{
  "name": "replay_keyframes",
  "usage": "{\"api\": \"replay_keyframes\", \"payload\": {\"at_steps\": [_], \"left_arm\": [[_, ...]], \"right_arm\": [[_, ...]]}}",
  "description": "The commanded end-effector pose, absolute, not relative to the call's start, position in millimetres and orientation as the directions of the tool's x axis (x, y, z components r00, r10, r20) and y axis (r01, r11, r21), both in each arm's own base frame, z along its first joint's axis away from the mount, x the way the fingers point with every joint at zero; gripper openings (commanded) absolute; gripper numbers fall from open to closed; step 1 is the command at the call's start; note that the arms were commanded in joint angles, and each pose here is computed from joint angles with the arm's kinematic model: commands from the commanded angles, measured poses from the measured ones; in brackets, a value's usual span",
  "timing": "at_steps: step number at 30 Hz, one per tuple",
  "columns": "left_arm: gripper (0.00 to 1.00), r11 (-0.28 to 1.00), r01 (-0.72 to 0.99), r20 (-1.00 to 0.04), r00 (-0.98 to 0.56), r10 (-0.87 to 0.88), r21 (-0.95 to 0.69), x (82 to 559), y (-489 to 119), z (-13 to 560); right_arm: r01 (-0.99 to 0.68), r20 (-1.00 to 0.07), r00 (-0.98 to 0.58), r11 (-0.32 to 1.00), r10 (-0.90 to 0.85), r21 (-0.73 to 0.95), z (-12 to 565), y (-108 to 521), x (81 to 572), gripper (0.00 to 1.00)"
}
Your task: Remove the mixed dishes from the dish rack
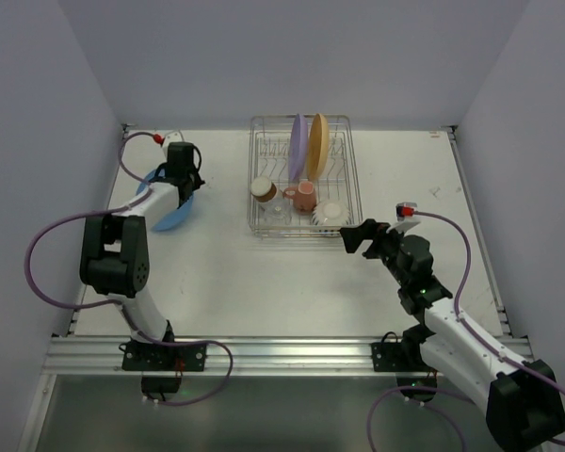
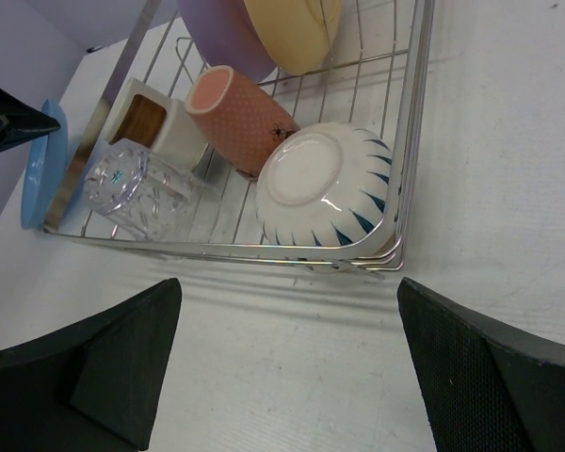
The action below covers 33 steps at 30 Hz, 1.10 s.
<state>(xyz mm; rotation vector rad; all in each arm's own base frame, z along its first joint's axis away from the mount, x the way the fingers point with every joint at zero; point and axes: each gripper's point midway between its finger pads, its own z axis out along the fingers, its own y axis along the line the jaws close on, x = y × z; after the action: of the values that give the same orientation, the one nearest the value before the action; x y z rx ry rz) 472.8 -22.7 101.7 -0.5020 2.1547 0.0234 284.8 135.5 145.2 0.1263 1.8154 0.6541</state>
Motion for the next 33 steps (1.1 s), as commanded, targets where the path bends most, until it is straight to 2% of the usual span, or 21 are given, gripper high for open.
{"api": "replay_keyframes", "payload": {"at_steps": [1,14,21,25,33], "left_arm": [[0.0,0.92,-0.377,-0.819,-0.492,-0.296,-0.106,487,-11,115],[0.0,0.956,-0.279,-0.788,-0.566,-0.243,-0.094,497,-27,98],[0.0,0.968,-0.238,-0.719,-0.659,-0.22,-0.077,504,-38,61],[0.0,0.969,-0.236,-0.714,-0.665,-0.218,-0.076,505,-41,56],[0.0,0.972,-0.222,-0.709,-0.698,-0.104,0.077,505,-56,49]], "right_arm": [[-0.249,-0.858,-0.32,0.838,0.402,0.485,163,138,292,0.99],[-0.236,-0.856,-0.323,0.842,0.403,0.485,162,137,295,0.99],[-0.233,-0.855,-0.324,0.842,0.404,0.487,162,137,295,0.99],[-0.235,-0.855,-0.324,0.841,0.406,0.488,163,137,294,0.99],[-0.234,-0.854,-0.325,0.841,0.405,0.488,163,137,294,0.99]]}}
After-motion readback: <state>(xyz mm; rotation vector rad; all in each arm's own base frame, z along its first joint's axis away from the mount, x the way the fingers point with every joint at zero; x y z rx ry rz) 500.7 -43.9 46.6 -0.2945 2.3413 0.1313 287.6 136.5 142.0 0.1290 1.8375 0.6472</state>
